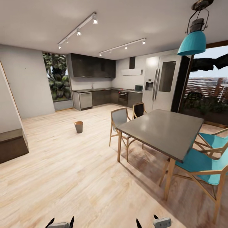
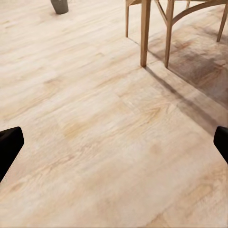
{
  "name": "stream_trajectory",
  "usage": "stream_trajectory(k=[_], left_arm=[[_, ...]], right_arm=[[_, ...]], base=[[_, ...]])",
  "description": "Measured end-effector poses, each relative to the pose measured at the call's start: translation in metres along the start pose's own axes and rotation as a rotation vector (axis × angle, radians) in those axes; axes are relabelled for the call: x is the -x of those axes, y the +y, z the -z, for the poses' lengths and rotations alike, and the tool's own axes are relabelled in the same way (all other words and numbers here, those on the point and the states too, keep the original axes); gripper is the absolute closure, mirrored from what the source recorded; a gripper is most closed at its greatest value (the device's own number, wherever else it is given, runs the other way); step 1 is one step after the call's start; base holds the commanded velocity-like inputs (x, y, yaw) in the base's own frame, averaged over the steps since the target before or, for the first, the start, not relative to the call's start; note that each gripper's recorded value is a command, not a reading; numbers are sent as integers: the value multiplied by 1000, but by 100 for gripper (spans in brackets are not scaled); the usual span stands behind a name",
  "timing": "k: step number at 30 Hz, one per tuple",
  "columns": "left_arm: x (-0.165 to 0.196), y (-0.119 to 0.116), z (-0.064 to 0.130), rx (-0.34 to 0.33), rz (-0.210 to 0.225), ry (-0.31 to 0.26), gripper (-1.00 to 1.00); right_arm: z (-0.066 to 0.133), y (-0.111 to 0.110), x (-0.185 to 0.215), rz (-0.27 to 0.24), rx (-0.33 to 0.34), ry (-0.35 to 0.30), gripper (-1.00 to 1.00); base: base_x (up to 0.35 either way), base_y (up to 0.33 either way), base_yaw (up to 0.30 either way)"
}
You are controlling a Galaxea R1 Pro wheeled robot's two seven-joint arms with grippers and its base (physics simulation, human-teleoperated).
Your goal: Put the three can of soda from the living room inside the tash can in the kitchen.
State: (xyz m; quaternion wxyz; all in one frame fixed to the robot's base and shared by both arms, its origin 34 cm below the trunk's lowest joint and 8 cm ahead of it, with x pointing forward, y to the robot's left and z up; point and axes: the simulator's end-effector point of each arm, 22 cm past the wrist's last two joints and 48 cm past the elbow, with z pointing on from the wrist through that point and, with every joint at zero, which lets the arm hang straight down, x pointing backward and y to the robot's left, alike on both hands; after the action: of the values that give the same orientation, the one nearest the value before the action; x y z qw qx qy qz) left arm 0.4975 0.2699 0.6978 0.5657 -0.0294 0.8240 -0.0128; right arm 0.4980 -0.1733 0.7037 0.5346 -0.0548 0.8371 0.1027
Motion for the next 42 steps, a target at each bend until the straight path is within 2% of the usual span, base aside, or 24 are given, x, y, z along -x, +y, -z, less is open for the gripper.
stream_trajectory(k=[8,14,18,19,20,23,32,42], left_arm=[[-1,0,0,1,3,1,-100],[-3,6,0,9,-7,7,-100],[-9,8,0,11,-11,21,-100],[-11,8,1,12,-12,23,-100],[-14,8,1,12,-15,31,-100],[-21,9,2,12,-17,45,-100],[-32,10,4,14,-18,71,-100],[-34,11,4,15,-19,74,-100]], right_arm=[[-9,-6,21,7,-6,-38,-100],[-40,-15,85,50,-13,-131,-100],[-44,-27,94,58,-42,-144,-100],[-44,-32,95,58,-53,-146,-100],[-43,-58,87,41,-104,-130,-100],[-40,-75,79,26,-135,-114,-100],[-41,-80,63,18,-144,-82,-100],[-41,-79,57,20,-140,-83,-100]], base=[[205,248,0],[209,246,0],[210,244,0],[246,206,0],[254,200,0],[277,167,0],[301,124,0],[310,109,0]])
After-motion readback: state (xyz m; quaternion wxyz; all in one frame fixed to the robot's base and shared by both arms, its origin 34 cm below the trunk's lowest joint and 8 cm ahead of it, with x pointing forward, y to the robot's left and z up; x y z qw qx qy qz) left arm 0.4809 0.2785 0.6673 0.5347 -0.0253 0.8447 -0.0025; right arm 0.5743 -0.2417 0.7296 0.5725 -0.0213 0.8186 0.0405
